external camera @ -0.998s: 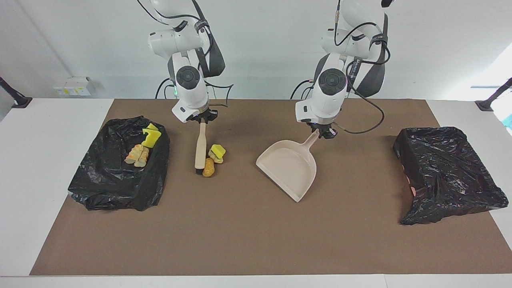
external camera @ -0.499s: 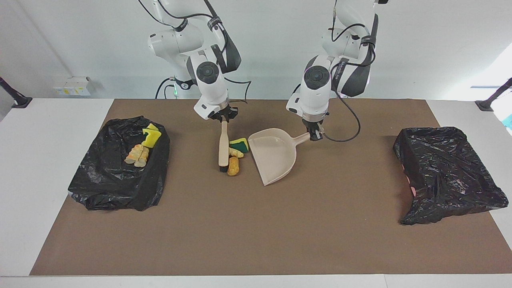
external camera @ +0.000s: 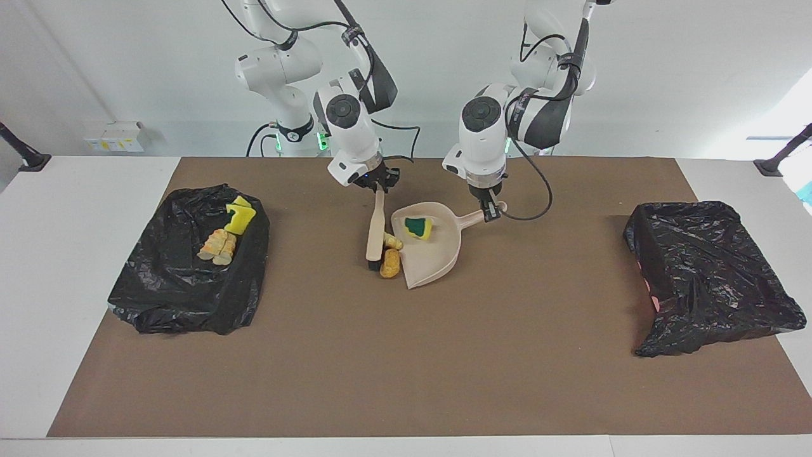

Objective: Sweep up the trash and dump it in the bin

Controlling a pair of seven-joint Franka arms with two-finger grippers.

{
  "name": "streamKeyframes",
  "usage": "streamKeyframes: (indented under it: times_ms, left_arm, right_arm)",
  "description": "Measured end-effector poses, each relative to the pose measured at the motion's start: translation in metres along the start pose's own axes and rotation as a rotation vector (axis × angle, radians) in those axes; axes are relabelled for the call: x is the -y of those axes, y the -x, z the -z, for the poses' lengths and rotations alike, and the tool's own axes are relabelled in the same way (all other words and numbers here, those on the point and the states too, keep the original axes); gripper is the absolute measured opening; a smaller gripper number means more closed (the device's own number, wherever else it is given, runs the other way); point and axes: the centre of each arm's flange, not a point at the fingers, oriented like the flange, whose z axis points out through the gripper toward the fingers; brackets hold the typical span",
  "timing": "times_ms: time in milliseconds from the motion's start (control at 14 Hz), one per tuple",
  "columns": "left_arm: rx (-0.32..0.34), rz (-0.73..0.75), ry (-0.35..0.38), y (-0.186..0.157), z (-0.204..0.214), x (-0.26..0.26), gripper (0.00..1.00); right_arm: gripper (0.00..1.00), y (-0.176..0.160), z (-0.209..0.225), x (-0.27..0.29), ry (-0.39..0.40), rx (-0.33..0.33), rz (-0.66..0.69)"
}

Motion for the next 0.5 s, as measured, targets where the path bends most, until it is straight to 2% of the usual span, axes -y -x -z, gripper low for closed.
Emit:
streamKeyframes:
  times_ms: [357, 499]
  left_arm:
    - [-0.066, -0.009, -0.055, -0.002, -0.016, -0.001, 0.31]
    - [-0.079, -0.008, -0.061, 0.000, -0.018, 0.001, 0.31]
  right_arm:
    - [0.26, 0.004, 0.049, 0.037, -0.063, -0.035, 0.005]
    - [0.26, 0.003, 0.079, 0.024, -0.030, -0.052, 0.014]
